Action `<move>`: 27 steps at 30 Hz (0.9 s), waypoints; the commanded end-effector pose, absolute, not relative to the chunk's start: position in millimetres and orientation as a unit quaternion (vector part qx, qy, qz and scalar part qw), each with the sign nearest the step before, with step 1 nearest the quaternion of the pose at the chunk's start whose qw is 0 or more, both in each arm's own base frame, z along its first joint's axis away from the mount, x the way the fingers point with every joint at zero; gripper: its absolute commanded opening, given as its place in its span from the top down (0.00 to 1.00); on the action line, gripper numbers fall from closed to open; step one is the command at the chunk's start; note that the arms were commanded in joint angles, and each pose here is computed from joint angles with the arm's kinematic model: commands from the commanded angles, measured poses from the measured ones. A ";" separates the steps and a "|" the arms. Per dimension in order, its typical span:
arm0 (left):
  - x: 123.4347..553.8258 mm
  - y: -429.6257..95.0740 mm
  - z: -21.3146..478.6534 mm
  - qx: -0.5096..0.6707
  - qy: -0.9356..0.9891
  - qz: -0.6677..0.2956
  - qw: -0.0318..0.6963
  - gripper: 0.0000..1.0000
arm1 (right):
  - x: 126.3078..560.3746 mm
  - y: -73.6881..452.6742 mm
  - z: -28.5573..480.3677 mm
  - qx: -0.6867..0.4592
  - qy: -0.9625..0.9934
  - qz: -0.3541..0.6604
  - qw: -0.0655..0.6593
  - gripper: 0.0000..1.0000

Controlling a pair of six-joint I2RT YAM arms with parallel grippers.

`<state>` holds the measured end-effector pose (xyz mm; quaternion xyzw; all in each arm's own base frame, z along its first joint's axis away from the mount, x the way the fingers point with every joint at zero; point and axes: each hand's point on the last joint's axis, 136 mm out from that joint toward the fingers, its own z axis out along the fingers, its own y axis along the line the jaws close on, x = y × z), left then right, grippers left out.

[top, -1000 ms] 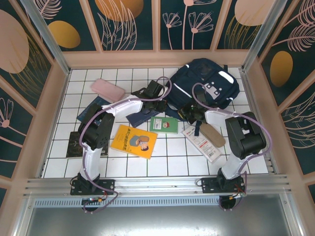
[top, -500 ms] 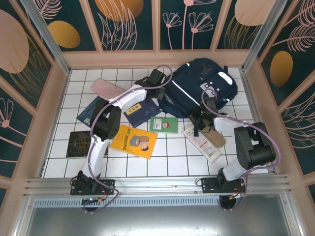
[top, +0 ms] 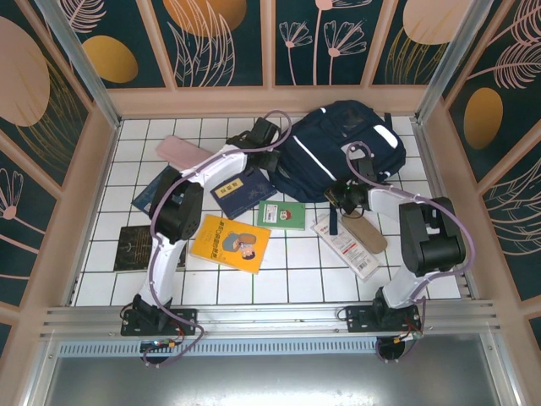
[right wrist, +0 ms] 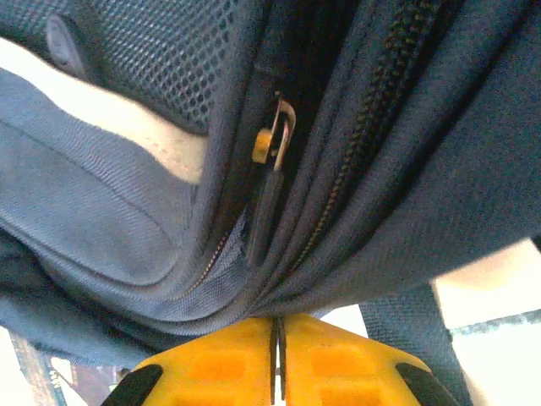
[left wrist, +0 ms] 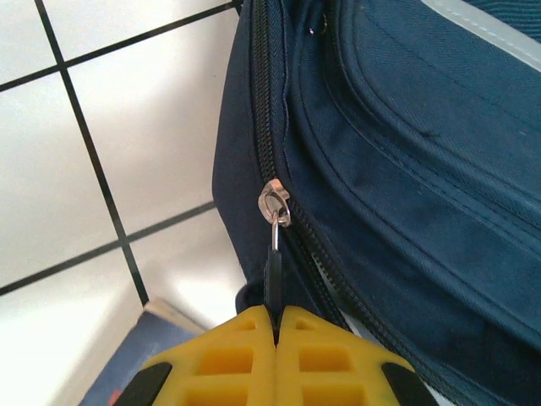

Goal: Pack the student bag

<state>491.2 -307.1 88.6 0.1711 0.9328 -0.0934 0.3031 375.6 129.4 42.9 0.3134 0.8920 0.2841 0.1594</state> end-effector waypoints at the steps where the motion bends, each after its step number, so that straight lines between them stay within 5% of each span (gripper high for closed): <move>1: 461.1 -327.2 137.0 0.204 0.914 -0.148 0.318 1.00 | 395.9 101.8 43.3 0.317 0.898 0.241 0.188 0.86; 10: 394.6 -389.7 135.7 0.259 0.897 -0.234 0.271 1.00 | 425.4 22.9 64.4 0.354 0.881 0.205 0.238 0.79; 14: 386.0 -401.4 131.9 0.258 0.895 -0.254 0.262 1.00 | 422.6 15.6 88.7 0.345 0.879 0.201 0.261 0.69; 25: 408.8 -372.0 128.4 0.223 0.913 -0.164 0.301 1.00 | 362.2 100.8 119.9 0.294 0.878 0.291 0.243 0.42; 27: 423.6 -357.9 128.7 0.203 0.919 -0.137 0.310 0.92 | 350.8 124.2 115.6 0.289 0.875 0.315 0.227 0.39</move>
